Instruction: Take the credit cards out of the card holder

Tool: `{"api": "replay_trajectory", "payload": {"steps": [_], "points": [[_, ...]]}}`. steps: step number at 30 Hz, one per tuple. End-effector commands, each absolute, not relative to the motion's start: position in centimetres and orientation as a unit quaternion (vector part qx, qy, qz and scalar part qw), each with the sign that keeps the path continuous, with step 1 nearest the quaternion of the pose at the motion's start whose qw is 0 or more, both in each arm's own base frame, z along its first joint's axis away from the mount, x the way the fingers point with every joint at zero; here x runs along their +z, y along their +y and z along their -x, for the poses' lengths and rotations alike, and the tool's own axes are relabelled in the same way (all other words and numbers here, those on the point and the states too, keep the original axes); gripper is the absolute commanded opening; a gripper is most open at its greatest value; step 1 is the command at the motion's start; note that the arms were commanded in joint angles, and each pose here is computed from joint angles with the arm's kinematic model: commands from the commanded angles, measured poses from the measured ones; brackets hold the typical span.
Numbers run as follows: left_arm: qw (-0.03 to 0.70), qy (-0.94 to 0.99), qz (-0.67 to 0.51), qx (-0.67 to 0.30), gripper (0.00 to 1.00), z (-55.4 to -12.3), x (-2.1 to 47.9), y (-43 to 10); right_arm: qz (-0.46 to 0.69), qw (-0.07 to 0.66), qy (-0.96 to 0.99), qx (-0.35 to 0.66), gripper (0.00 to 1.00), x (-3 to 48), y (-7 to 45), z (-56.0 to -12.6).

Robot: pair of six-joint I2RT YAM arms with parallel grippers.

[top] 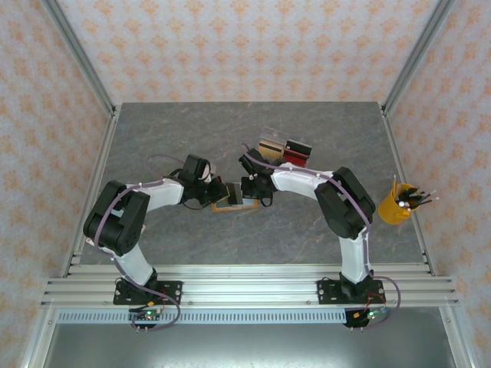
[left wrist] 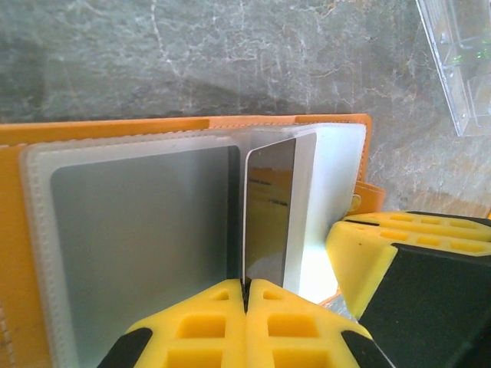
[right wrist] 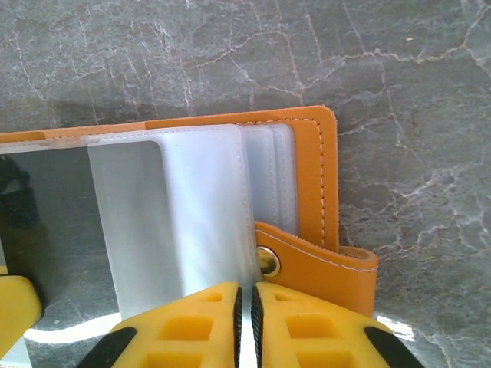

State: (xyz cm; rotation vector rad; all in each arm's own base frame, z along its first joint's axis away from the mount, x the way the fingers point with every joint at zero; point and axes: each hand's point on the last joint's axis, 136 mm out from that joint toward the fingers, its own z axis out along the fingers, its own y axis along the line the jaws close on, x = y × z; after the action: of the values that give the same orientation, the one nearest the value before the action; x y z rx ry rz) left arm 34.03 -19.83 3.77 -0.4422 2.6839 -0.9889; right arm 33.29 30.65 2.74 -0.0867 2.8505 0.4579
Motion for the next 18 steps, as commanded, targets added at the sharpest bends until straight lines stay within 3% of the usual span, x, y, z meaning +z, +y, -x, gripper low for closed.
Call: {"api": "replay_trajectory", "payload": {"steps": [1,12,15,18], "points": [[0.13,0.93,0.165,-0.301,0.0,-33.2,3.5,-17.8,0.021,0.096,0.989,0.109,0.14,-0.5,28.6,-32.0],[0.186,0.931,0.176,-0.261,0.0,-32.4,8.1,-15.2,0.001,0.183,0.963,0.199,0.15,6.0,30.8,-34.3],[0.204,0.931,0.168,-0.252,0.0,-32.1,10.0,-14.6,-0.004,0.21,0.95,0.231,0.19,8.4,31.0,-34.6],[0.226,0.923,0.152,-0.273,0.0,-32.2,12.6,-15.0,-0.009,0.228,0.931,0.286,0.3,10.9,31.4,-34.5]]}}
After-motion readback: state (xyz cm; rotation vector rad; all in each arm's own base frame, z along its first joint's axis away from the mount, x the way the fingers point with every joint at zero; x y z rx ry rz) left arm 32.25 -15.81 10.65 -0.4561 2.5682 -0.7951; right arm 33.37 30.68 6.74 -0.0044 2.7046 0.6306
